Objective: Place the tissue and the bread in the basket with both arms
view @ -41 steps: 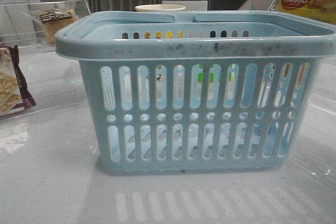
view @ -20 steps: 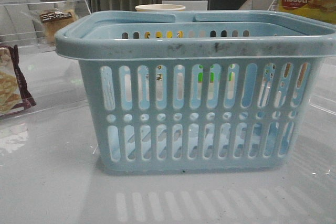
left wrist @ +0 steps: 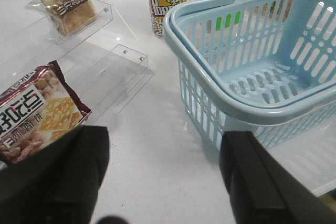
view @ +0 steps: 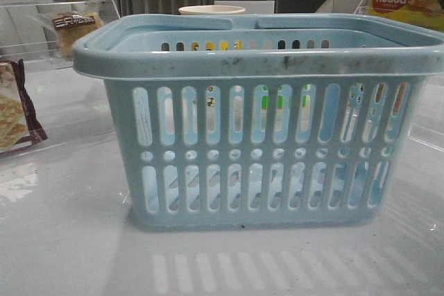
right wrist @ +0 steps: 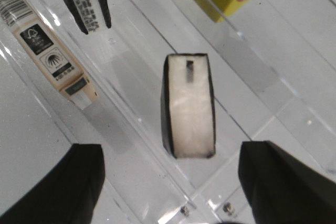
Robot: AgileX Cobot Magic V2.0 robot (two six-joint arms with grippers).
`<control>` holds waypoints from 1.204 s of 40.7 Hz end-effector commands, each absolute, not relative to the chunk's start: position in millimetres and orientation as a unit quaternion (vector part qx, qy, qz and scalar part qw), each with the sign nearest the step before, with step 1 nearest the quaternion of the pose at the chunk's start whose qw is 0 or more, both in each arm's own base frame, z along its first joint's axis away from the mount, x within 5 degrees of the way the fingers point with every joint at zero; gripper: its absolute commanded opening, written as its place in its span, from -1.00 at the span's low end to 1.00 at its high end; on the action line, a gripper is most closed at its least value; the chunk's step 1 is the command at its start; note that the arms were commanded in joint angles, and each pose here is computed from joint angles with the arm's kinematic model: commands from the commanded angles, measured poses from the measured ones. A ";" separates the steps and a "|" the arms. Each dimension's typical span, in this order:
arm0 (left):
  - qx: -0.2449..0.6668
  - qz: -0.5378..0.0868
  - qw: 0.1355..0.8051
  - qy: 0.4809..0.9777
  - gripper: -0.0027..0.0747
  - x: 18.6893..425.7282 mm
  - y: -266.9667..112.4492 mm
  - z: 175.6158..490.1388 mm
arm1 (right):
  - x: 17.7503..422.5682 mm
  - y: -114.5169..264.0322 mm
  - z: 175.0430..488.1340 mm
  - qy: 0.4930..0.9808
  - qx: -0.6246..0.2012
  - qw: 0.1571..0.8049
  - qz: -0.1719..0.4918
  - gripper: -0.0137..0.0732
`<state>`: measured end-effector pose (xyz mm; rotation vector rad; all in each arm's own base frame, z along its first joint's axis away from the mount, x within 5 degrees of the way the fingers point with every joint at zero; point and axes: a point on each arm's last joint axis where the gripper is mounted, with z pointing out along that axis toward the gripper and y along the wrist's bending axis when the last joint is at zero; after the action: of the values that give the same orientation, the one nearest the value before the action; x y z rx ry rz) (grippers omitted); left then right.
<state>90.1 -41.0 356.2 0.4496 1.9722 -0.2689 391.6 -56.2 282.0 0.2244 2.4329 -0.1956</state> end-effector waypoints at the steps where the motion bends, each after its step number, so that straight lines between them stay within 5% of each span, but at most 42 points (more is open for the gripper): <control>1: 0.183 -0.125 0.564 0.795 0.38 92.7 -43.2 371.5 | 401.0 -59.3 307.2 0.907 0.076 0.405 -0.084 0.75; 12: 0.183 -0.125 0.564 0.795 0.38 92.7 -43.2 371.5 | 409.0 -62.4 298.6 0.908 0.063 0.402 -0.099 0.73; 24: 0.183 -0.125 0.564 0.795 0.38 92.7 -43.2 371.5 | 408.7 -63.1 298.5 0.909 0.059 0.400 -0.105 -0.09; 30: 0.183 -0.125 0.564 0.795 0.38 92.7 -43.2 371.5 | 405.3 -62.9 305.0 0.907 0.060 0.404 -0.106 -0.24; 40: 0.183 -0.125 0.564 0.795 0.38 92.7 -43.2 371.5 | 373.3 -48.9 367.6 0.878 0.056 0.464 -0.104 -0.24; 49: 0.183 -0.125 0.564 0.795 0.38 92.7 -43.2 371.5 | 304.3 -13.4 447.7 0.834 0.031 0.545 -0.081 -0.24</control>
<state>90.1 -41.0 356.2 0.4496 1.9722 -0.2689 341.8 -25.8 389.3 0.1137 2.1790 -0.2139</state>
